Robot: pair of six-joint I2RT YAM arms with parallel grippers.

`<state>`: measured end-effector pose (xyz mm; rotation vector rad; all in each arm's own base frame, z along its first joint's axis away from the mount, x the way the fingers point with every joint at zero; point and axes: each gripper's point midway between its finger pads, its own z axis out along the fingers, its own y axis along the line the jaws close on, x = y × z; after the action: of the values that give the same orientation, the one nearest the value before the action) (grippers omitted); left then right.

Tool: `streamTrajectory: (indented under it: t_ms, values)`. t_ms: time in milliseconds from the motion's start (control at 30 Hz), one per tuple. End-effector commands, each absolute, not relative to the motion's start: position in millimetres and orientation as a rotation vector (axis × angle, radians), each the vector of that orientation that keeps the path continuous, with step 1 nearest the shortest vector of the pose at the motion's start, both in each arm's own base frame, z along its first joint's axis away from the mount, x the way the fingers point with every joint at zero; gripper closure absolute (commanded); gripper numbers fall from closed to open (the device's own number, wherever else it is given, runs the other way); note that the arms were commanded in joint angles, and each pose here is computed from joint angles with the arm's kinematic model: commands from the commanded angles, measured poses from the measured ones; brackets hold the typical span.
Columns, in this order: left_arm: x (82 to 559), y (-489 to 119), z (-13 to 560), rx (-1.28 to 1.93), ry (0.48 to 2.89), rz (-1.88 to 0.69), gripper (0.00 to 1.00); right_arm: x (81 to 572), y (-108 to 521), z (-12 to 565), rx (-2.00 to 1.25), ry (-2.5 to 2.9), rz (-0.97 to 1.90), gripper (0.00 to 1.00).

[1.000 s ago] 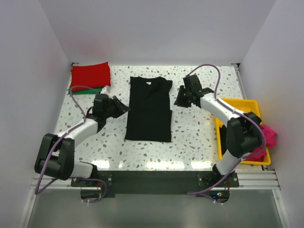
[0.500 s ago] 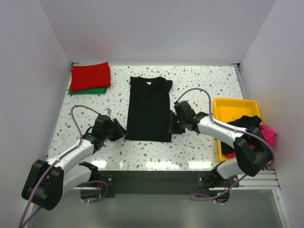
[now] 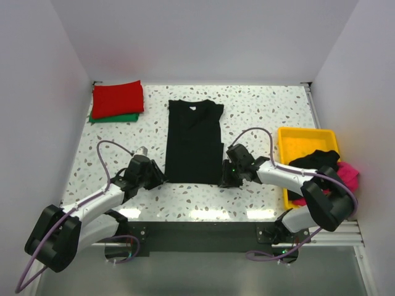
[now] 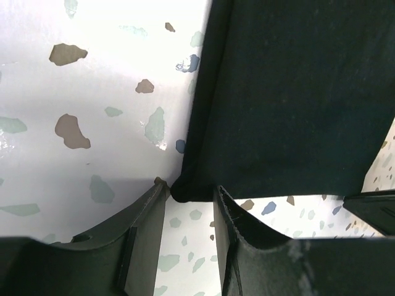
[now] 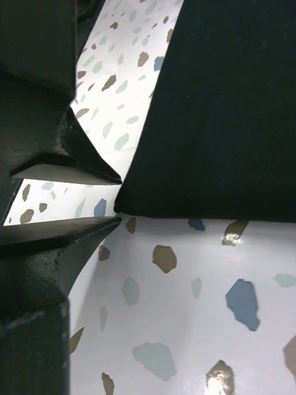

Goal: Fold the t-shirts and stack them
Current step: Fold the tshirt

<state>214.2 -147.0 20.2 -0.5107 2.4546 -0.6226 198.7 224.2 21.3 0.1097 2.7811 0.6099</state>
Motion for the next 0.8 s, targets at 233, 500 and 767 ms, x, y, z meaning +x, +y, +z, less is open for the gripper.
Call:
streamTrajectory:
  t_ms: [233,500,767]
  values:
    - [207,-133,4,-0.584,2.472,-0.524,0.64,198,222,17,0.194,2.732,0.632,0.68]
    - [207,-132,3,-0.59,2.464,-0.523,0.71,205,219,32,0.257,2.645,0.657,0.66]
    - [206,-135,0,-0.588,2.472,-0.538,0.83,209,219,47,0.275,2.583,0.694,0.57]
